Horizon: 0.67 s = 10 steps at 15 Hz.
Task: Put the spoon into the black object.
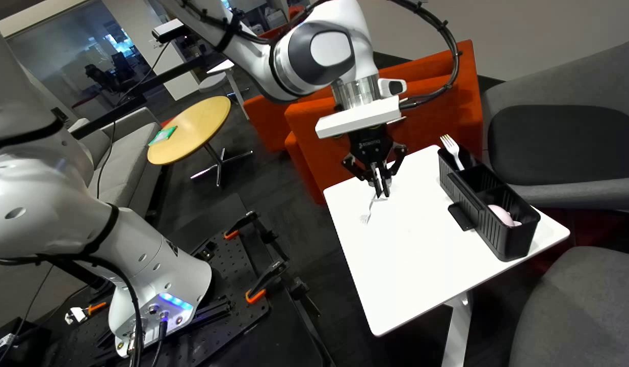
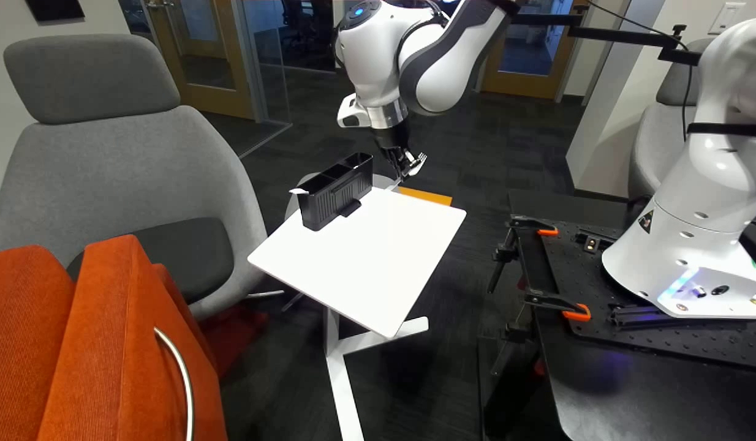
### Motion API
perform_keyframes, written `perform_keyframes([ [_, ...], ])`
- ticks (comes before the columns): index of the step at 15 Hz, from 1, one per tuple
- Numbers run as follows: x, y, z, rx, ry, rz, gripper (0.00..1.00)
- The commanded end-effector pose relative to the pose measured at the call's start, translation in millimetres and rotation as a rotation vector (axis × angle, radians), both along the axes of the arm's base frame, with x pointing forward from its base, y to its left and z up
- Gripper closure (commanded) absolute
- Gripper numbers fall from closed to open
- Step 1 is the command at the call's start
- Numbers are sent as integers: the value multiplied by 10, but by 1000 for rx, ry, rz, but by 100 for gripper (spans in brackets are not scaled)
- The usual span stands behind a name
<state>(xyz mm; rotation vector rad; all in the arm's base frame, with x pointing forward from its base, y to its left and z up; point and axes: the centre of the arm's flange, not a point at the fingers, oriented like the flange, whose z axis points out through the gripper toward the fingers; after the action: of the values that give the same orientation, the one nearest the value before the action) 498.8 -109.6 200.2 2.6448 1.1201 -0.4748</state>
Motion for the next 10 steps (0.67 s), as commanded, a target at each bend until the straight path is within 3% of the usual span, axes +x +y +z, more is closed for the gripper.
perform_keyframes([
  [1, 2, -12, 68, -19, 25, -1, 89],
  [4, 8, -45, 142, -38, 37, -7, 89],
  [5, 6, -51, 141, -38, 38, -9, 97],
  [10, 92, -70, 427, -284, 72, 245, 97],
])
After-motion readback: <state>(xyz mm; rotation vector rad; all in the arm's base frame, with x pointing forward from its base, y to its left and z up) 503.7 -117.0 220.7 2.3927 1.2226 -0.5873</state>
